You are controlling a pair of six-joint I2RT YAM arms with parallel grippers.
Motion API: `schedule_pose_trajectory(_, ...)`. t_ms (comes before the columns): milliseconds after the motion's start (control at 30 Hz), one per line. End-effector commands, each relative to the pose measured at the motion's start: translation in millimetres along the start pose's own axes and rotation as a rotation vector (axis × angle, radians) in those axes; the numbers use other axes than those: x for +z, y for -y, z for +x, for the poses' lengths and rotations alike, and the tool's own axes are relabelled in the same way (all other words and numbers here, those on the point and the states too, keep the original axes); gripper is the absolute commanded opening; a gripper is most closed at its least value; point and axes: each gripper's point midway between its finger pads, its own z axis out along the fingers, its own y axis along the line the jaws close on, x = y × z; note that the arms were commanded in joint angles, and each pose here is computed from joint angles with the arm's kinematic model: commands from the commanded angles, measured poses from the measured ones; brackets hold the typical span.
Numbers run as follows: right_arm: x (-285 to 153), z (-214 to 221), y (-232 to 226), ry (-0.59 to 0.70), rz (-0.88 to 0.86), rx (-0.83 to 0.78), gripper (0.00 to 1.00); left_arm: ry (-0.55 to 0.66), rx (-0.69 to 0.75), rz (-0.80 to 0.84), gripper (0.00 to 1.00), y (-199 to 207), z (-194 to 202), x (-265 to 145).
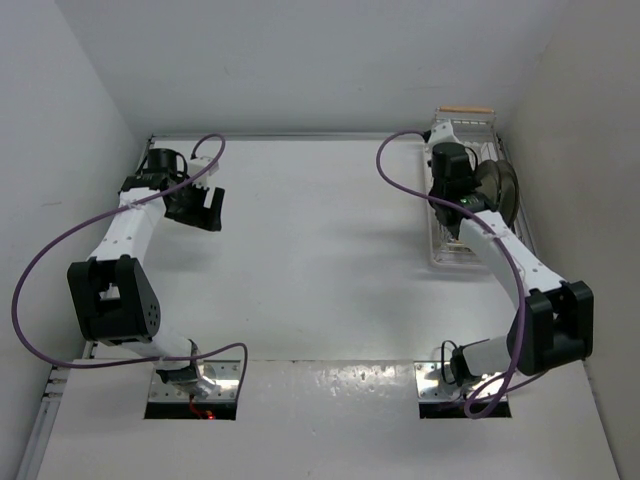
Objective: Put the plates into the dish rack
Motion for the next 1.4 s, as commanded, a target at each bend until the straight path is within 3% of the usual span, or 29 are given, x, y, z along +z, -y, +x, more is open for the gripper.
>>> schedule_pose_trajectory(0, -6.0, -32.9, 21.5, 0.096, 0.066, 0.095, 0.0, 0.011, 0.002, 0.011, 0.88, 3.3, -1.0, -2.8)
schedule_pose_trajectory(167, -4.0, -30.9, 15.3, 0.095, 0.041, 0.086, 0.0, 0.011, 0.002, 0.011, 0.88, 3.3, -1.0, -2.7)
schedule_pose_trajectory(233, -3.4, -29.0, 11.8, 0.091, 0.03, 0.077, 0.04, 0.011, 0.002, 0.011, 0.88, 3.3, -1.0, -2.7)
schedule_pose_trajectory(400, -4.0, -29.3, 8.0, 0.096, 0.003, 0.094, 0.26, 0.011, 0.002, 0.011, 0.88, 3.3, -1.0, -2.7)
schedule_pose_trajectory(633, -11.7, -41.0, 22.8, 0.137, 0.01, 0.149, 0.33, 0.003, 0.0, 0.014, 0.88, 3.1, 0.5, -0.1)
schedule_pose_trajectory(767, -24.4, -57.3, 42.7, 0.177, 0.027, 0.182, 0.51, 0.011, 0.002, 0.011, 0.88, 2.3, -2.9, -1.6)
schedule_pose_trajectory(800, -31.9, -66.0, 57.3, 0.206, 0.047, 0.225, 0.65, 0.011, 0.002, 0.011, 0.88, 2.3, -2.9, -1.6)
schedule_pose_trajectory(900, -48.7, -84.9, 79.1, 0.279, 0.039, 0.316, 0.84, 0.011, 0.002, 0.011, 0.88, 2.3, -2.9, -1.6)
schedule_pose_trajectory(933, -58.2, -86.8, 90.9, 0.294, 0.016, 0.422, 0.94, 0.011, 0.002, 0.011, 0.88, 2.3, -2.9, -1.6)
schedule_pose_trajectory(967, -71.1, -91.6, 98.4, 0.336, -0.018, 0.468, 0.99, 0.011, 0.002, 0.011, 0.88, 2.3, -2.9, -1.6)
schedule_pose_trajectory(1000, -80.2, -106.7, 70.0, 0.423, -0.233, 0.475, 0.99, 0.011, 0.002, 0.011, 0.88, 2.3, -2.9, -1.6)
schedule_pose_trajectory(1133, -149.6, -122.7, 20.8, 0.672, -0.661, 0.413, 0.99, 0.007, 0.002, 0.001, 0.88, 0.5, -2.3, -1.8)
schedule_pose_trajectory(1233, -176.8, -99.9, -14.6, 0.648, -0.856, 0.466, 0.99, 0.004, 0.002, -0.007, 0.88, -1.0, -1.7, -1.9)
schedule_pose_trajectory(1367, -187.4, -23.7, -93.2, 0.393, -1.054, 0.51, 0.99, 0.005, 0.004, -0.019, 0.88, -1.1, 2.4, -3.1)
